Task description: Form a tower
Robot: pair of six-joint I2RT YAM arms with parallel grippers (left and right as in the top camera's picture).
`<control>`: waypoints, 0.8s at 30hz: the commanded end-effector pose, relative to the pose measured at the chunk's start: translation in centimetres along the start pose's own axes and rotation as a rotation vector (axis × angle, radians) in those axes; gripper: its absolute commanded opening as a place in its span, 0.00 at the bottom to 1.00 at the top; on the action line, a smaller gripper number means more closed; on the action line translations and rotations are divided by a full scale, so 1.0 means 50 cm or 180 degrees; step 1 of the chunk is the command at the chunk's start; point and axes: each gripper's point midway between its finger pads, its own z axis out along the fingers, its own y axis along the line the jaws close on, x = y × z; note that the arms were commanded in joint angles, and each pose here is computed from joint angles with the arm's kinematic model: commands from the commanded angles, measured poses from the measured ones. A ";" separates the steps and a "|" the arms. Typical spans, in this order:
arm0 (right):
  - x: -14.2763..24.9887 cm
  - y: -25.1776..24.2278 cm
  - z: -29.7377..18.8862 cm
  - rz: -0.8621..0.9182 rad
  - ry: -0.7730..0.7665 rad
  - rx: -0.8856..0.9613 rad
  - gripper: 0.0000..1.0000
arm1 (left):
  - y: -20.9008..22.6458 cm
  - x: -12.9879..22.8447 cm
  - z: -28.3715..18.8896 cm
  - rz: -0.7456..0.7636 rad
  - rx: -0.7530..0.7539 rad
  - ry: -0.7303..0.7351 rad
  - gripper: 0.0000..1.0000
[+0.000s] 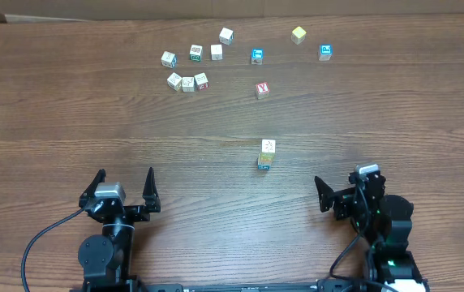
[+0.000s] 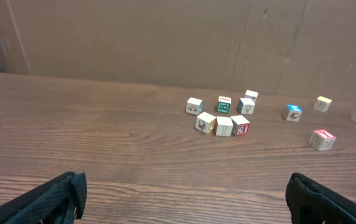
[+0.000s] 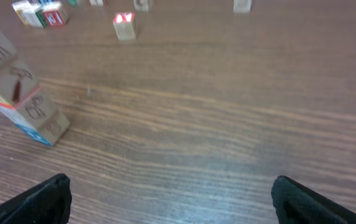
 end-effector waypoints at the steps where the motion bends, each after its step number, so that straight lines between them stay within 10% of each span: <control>1: -0.017 0.006 -0.013 -0.0051 -0.0155 -0.0014 1.00 | 0.001 -0.001 -0.001 0.0065 -0.0014 -0.0019 1.00; 24: -0.146 0.029 -0.096 -0.0225 -0.1161 0.0020 1.00 | 0.001 0.000 -0.001 0.0064 -0.0014 -0.0018 0.99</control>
